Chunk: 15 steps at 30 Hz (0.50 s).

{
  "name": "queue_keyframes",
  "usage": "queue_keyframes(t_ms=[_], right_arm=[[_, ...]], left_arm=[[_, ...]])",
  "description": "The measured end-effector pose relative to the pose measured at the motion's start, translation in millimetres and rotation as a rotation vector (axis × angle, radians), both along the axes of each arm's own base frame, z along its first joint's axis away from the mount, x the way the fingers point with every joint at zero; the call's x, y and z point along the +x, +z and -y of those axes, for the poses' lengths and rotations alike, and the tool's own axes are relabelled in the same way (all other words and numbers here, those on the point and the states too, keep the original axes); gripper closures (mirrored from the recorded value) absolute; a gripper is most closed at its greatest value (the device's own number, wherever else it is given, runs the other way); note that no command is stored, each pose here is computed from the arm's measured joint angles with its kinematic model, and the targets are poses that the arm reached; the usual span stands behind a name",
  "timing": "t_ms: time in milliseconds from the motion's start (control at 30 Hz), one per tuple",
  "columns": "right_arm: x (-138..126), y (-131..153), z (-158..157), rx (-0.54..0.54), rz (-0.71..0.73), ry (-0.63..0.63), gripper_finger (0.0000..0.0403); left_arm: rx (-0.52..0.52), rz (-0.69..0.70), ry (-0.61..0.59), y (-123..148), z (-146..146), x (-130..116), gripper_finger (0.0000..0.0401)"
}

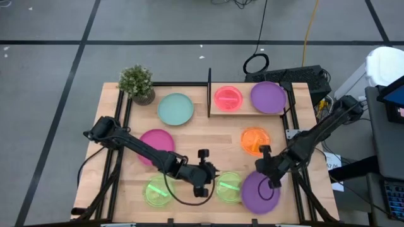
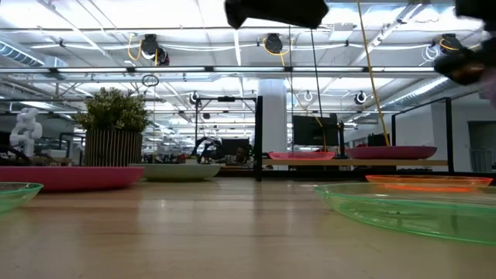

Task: Place and stack plates onto a shelf
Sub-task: Stack the big violet plate on top of the big violet plate

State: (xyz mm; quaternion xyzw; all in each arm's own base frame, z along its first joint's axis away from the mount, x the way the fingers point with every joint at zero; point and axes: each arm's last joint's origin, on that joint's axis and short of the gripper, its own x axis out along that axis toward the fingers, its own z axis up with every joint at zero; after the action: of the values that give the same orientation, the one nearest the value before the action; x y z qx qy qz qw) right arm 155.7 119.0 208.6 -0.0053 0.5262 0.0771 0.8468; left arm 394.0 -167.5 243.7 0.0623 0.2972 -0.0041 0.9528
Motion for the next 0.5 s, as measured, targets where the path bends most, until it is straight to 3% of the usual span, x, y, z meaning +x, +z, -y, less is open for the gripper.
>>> queue_keyframes(t_ms=[133, 300, 433, 500], right_arm=[[-2, 20, 8, -0.094, 0.148, -0.072, 0.0402], [-5, 31, 17, -0.206, 0.288, -0.190, 0.0402], [-8, 36, 26, -0.341, 0.398, -0.307, 0.0402], [-9, 39, 29, -0.402, 0.451, -0.346, 0.0402]], left_arm=[[0.028, 0.054, 0.025, 1, -8, 9, 0.0324], [0.171, 0.095, 0.082, 3, -13, 11, 0.0315], [0.224, 0.137, 0.136, 11, -15, 10, 0.0277], [0.260, 0.154, 0.223, 13, -18, 9, 0.0253]])
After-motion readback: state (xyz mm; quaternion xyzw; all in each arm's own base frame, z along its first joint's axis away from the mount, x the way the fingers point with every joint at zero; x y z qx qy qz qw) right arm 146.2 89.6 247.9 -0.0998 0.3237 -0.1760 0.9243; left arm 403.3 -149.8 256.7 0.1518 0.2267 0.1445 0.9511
